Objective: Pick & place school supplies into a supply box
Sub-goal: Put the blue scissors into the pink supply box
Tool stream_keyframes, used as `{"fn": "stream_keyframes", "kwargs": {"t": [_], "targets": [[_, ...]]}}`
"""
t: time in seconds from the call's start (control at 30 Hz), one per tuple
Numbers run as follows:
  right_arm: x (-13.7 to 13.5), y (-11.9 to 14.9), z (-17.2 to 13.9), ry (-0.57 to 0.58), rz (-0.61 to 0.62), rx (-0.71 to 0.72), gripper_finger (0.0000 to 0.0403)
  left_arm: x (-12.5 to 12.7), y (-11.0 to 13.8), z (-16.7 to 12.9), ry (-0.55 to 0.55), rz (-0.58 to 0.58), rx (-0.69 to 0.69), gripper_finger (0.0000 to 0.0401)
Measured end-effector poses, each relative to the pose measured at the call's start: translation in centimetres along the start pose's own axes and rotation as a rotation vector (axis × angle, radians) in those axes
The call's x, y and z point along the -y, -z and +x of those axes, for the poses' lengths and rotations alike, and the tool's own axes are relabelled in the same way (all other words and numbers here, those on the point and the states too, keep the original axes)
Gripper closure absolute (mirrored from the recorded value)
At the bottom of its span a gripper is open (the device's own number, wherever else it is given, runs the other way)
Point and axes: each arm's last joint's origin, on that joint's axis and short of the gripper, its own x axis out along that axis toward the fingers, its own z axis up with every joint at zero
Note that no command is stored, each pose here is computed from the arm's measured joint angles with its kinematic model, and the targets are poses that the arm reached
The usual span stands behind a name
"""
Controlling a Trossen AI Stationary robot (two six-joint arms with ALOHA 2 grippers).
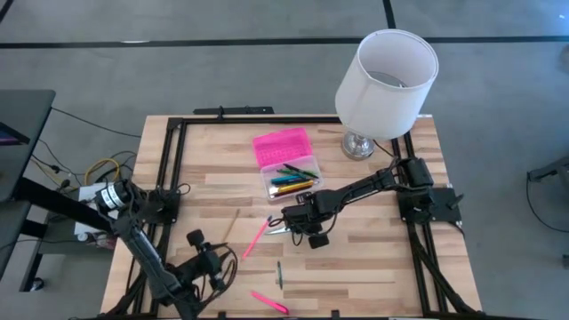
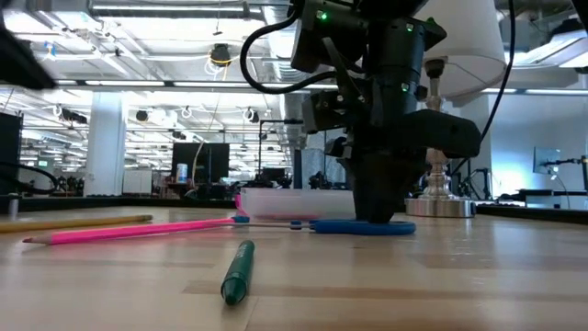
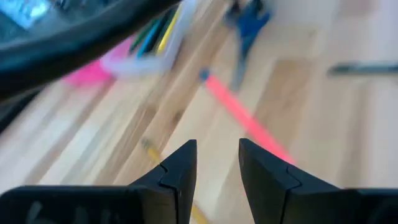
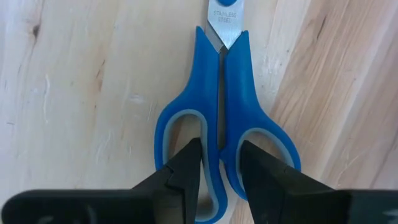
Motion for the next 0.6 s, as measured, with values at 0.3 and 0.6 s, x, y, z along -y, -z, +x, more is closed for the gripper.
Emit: {"fn": "stream_keyframes", "kwargs": {"t": [0.3,0.6], "targets": [[0.0,0.0,0.0,0.0,0.013,0.0,0.0305,-2.8,3.4,3.9,-0.181,-0.084,-0.245,0.0287],[0.0,0.0,0.0,0.001,0.013,0.007,0.0305,-4.0,6.5,5.9,-0.203,-0.193,-0.412,0.0287]]}}
